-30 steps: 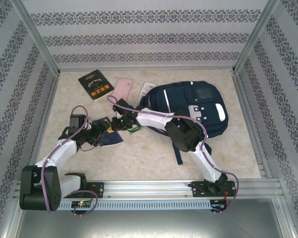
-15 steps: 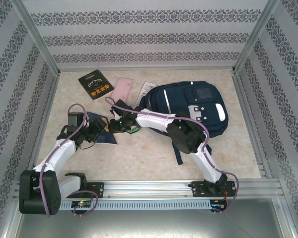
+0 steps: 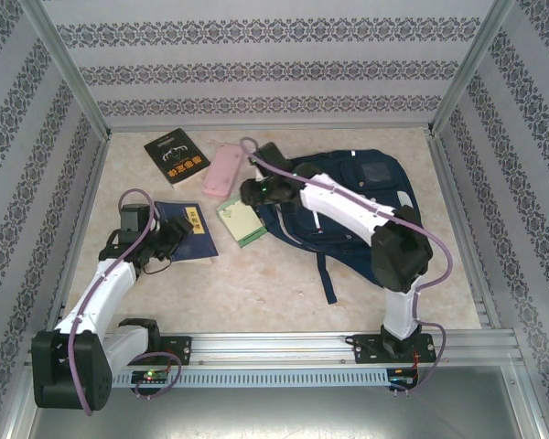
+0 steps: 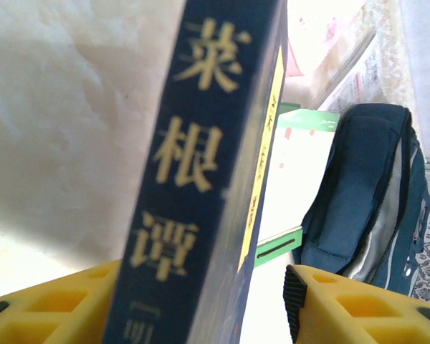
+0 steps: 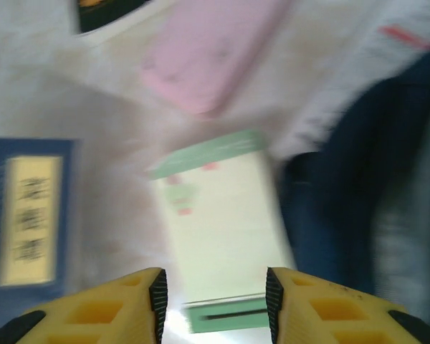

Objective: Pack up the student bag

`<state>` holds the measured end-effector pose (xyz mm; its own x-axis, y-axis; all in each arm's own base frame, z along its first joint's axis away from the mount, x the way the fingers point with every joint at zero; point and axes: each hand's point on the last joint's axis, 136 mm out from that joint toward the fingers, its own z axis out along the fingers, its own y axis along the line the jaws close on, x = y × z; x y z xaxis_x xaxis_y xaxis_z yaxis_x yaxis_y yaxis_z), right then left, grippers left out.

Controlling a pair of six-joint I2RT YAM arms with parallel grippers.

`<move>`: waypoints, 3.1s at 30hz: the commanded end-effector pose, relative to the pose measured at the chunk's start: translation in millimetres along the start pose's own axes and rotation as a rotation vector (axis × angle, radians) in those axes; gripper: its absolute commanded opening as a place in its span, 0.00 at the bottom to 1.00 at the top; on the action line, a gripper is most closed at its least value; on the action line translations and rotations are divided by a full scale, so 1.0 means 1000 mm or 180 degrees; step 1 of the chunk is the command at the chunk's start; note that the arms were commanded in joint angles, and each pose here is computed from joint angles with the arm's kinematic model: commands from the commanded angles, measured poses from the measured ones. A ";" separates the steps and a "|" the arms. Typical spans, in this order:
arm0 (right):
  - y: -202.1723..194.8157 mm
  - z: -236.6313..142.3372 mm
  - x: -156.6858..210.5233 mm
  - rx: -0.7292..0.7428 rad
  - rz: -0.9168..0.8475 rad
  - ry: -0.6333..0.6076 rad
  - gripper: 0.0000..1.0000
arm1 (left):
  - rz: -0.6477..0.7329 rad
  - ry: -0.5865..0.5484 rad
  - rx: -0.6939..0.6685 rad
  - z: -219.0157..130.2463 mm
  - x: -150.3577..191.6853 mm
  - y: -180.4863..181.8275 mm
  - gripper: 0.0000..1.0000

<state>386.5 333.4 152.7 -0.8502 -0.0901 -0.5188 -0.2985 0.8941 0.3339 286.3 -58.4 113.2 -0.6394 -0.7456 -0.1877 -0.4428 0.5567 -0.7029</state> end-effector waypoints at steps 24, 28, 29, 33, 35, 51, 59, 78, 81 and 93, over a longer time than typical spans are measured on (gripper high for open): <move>-0.057 0.023 0.023 0.0378 0.0099 0.0381 0.50 | 0.0005 0.0302 -0.0768 0.021 0.019 0.060 0.75; -0.053 0.025 0.024 0.0337 0.0109 0.0388 0.51 | 0.0037 0.0319 -0.0787 0.020 0.020 0.060 0.64; -0.052 0.025 0.024 0.0333 0.0105 0.0381 0.51 | 0.0038 0.0306 -0.0756 0.021 0.020 0.059 0.63; -0.042 0.024 0.023 0.0221 0.0035 0.0372 0.50 | -0.0023 0.0326 -0.0772 0.025 0.022 0.064 0.66; -0.029 0.023 0.023 0.0161 -0.0099 0.0329 0.51 | -0.0047 0.0339 -0.0833 0.026 0.023 0.069 0.67; 0.103 0.072 0.094 -0.0553 -0.0675 0.0799 0.34 | -0.0113 0.0363 -0.0812 0.033 0.027 0.075 0.64; 0.056 0.044 0.059 0.0280 -0.0655 0.0218 0.40 | -0.0092 0.0355 -0.0899 0.030 0.027 0.079 0.64; 0.146 0.067 0.101 -0.0705 -0.0827 0.0744 0.32 | -0.0115 0.0040 -0.1089 0.007 0.020 0.087 0.63; 0.135 0.089 0.113 -0.0608 -0.0758 0.0877 0.30 | -0.0118 0.0084 -0.1109 0.010 0.021 0.089 0.63; 0.101 0.127 0.155 -0.0371 -0.0757 0.1277 0.27 | -0.0117 0.0289 -0.1196 0.023 0.031 0.102 0.63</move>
<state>288.9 475.3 30.8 -0.8264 -0.4510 -0.3372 -0.5531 0.7627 0.3353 242.5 -29.0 31.1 -0.6398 -0.7591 -0.1201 -0.6571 0.6213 -0.4267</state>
